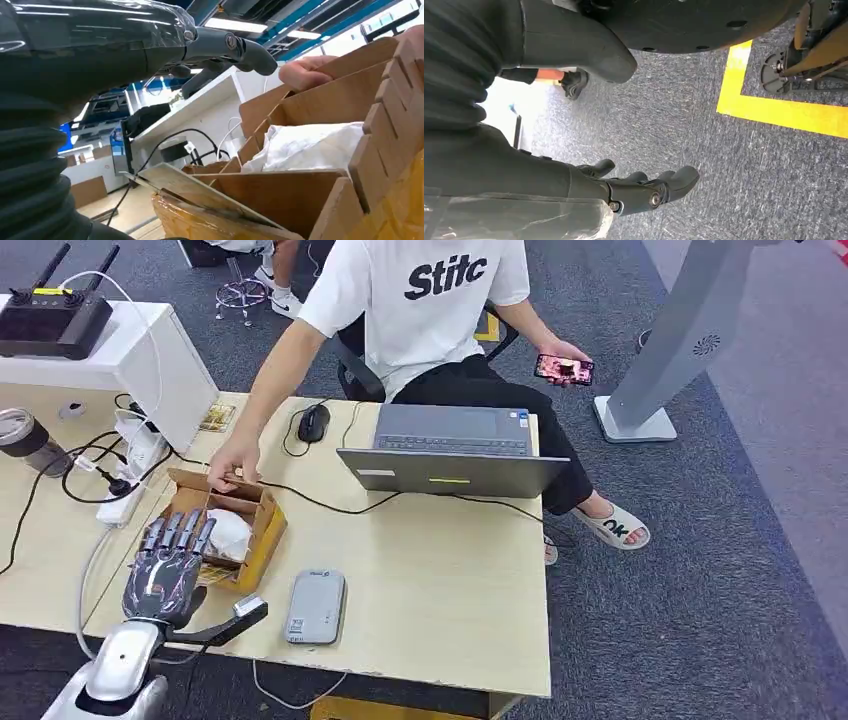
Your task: Pass the card to the sensor for recognition and then transmit it.
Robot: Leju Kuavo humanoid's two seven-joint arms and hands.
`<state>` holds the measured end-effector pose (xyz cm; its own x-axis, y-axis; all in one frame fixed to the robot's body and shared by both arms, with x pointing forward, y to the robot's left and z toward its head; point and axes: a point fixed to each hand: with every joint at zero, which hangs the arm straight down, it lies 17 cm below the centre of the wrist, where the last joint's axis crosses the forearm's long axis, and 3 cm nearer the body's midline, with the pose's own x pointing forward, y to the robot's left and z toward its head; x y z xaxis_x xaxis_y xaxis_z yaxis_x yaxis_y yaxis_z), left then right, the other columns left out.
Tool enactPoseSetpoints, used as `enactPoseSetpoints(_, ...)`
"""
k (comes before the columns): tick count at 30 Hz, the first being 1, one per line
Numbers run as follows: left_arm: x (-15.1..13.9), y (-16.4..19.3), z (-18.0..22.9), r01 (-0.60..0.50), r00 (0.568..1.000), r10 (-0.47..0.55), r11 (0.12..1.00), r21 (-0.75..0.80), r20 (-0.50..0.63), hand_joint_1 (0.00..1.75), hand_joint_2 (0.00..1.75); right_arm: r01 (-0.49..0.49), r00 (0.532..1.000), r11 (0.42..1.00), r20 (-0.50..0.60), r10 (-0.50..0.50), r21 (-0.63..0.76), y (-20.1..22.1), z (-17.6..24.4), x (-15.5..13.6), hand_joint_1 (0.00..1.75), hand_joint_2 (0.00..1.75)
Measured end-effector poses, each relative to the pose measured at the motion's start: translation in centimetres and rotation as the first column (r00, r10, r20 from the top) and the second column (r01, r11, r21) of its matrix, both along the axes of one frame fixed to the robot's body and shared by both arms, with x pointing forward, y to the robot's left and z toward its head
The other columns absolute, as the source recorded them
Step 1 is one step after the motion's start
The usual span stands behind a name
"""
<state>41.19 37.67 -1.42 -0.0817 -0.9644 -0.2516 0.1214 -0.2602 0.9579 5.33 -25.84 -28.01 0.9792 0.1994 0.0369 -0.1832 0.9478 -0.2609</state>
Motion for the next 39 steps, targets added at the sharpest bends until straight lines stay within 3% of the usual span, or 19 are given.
enactPoseSetpoints(6,0.1,-0.4,-0.1,0.033,0.999,-0.032,0.999,-0.021,0.003,0.00,1.75,-0.014,1.000,1.000,0.002,0.014,0.000,0.0,0.0,0.1,0.00,1.75)
enactPoseSetpoints(7,0.2,-0.7,-0.1,0.047,0.999,-0.047,0.998,-0.035,0.007,0.10,1.75,-0.015,1.000,1.000,0.002,0.015,-0.001,0.0,0.0,0.1,0.00,1.75)
enactPoseSetpoints(8,0.2,-1.0,-0.1,0.056,0.998,-0.056,0.997,-0.043,0.007,0.93,1.75,-0.015,1.000,1.000,0.002,0.015,-0.001,0.0,0.0,0.1,0.00,1.75)
enactPoseSetpoints(9,0.2,-1.1,-0.1,0.061,0.998,-0.061,0.997,-0.050,0.005,1.64,1.75,-0.017,1.000,1.000,0.003,0.017,-0.001,0.0,0.0,0.1,0.00,1.75)
enactPoseSetpoints(10,0.2,-1.2,-0.1,0.065,0.998,-0.065,0.996,-0.055,0.004,1.69,1.75,-0.017,1.000,1.000,0.003,0.017,-0.001,0.0,0.0,0.1,0.00,1.75)
enactPoseSetpoints(39,0.0,-1.9,-0.5,0.069,0.997,-0.071,0.993,-0.096,-0.013,1.75,1.75,-0.034,0.999,0.999,0.008,0.034,-0.002,0.0,0.0,0.3,0.00,1.75)
